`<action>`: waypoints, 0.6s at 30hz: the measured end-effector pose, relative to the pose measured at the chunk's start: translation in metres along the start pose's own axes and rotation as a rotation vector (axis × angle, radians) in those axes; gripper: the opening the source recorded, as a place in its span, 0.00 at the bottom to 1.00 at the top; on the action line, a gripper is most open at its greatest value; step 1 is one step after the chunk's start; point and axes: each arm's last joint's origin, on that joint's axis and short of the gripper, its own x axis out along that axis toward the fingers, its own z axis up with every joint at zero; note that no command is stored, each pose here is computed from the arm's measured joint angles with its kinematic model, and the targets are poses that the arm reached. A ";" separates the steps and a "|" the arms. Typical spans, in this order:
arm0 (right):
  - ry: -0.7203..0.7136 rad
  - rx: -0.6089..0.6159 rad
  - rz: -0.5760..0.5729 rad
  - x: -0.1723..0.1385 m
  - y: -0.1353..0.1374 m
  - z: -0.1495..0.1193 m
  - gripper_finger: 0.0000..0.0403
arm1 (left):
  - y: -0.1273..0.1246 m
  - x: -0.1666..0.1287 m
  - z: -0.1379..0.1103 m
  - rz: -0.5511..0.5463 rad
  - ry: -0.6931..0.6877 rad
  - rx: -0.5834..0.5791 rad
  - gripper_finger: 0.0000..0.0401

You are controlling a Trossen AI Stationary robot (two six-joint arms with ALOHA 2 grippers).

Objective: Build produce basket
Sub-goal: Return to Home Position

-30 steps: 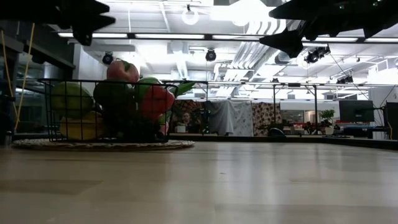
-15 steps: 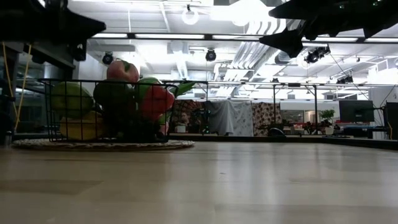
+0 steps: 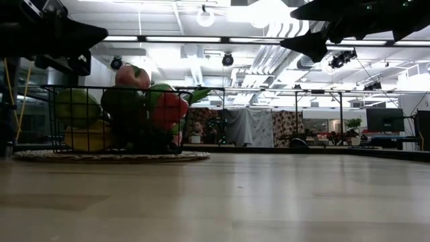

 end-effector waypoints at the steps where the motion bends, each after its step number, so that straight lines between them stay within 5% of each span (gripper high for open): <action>1: 0.000 0.000 0.000 0.000 0.000 0.000 0.89 | 0.000 -0.001 0.001 -0.009 -0.009 -0.001 0.00; 18: 0.004 0.045 -0.001 0.000 0.000 0.000 0.89 | 0.001 -0.003 -0.007 -0.018 0.076 0.039 0.00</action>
